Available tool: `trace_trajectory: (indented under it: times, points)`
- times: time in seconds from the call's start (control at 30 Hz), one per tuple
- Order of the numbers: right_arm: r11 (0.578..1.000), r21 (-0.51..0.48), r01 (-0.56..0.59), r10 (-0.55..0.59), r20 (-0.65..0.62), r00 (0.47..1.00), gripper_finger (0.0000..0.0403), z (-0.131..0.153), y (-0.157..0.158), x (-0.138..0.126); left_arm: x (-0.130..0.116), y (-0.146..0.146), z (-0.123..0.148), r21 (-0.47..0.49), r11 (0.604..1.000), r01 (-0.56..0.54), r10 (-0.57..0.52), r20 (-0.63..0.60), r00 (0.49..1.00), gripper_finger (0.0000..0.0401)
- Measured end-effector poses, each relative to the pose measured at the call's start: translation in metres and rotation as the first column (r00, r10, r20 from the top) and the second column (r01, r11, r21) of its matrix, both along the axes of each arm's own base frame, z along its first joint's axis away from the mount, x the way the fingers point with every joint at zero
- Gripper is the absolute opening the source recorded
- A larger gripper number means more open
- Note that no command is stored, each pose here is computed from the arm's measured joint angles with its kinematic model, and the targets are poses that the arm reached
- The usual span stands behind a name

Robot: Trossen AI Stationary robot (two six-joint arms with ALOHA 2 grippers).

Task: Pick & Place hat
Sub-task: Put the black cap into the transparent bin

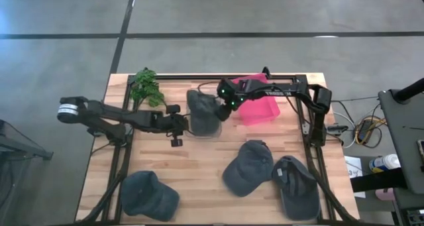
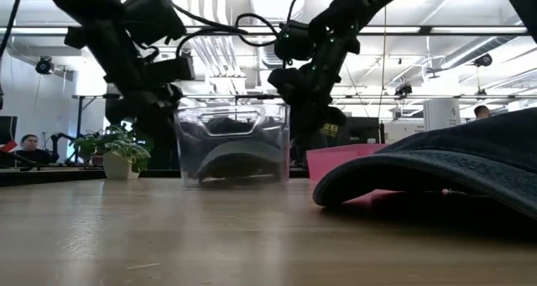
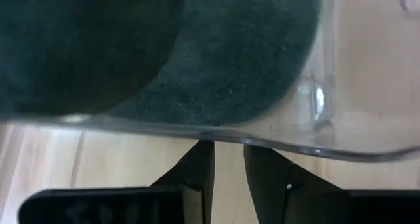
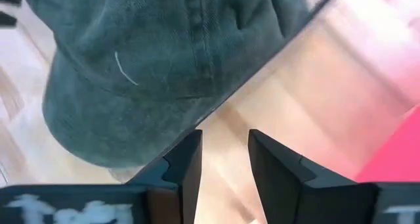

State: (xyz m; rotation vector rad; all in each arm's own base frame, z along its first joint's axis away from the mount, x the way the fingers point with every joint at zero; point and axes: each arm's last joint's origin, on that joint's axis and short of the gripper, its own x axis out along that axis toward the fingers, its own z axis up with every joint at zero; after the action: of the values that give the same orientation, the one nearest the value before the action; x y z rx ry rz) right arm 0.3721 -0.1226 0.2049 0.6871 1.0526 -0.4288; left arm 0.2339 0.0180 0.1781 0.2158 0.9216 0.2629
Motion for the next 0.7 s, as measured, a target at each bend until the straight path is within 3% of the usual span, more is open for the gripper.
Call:
trace_trajectory:
  times: [0.17,0.3,0.4,0.53,0.63,0.7]
  points:
    - [0.998,-0.037,-0.054,0.053,-0.036,0.998,0.0123,0.015,-0.006,-0.003,-0.003,0.002,0.026,0.061,0.996,-0.062,0.065,-0.052,0.996,0.0078]
    - [0.995,-0.05,-0.087,0.085,-0.051,0.995,0.0123,0.02,-0.006,-0.004,-0.006,0.009,0.059,0.089,0.979,-0.181,0.175,0.077,0.982,0.0078]
    - [0.994,-0.054,-0.095,0.093,-0.051,0.994,0.0123,0.02,-0.006,-0.004,-0.008,0.027,0.071,0.005,0.952,-0.307,0.3,0.191,0.934,0.0078]
    - [0.994,-0.051,-0.096,0.093,-0.056,0.994,0.0123,0.018,-0.006,-0.005,-0.013,0.065,0.062,-0.155,0.9,-0.408,0.43,0.151,0.89,0.0078]
    - [0.994,-0.057,-0.098,0.095,-0.054,0.994,0.0123,0.018,-0.006,-0.005,-0.011,0.086,0.05,-0.258,0.876,-0.408,0.448,0.118,0.886,0.0078]
    - [0.993,-0.058,-0.102,0.099,-0.053,0.994,0.0123,0.018,-0.006,-0.004,-0.004,0.093,0.048,-0.262,0.892,-0.368,0.418,0.166,0.893,0.0078]
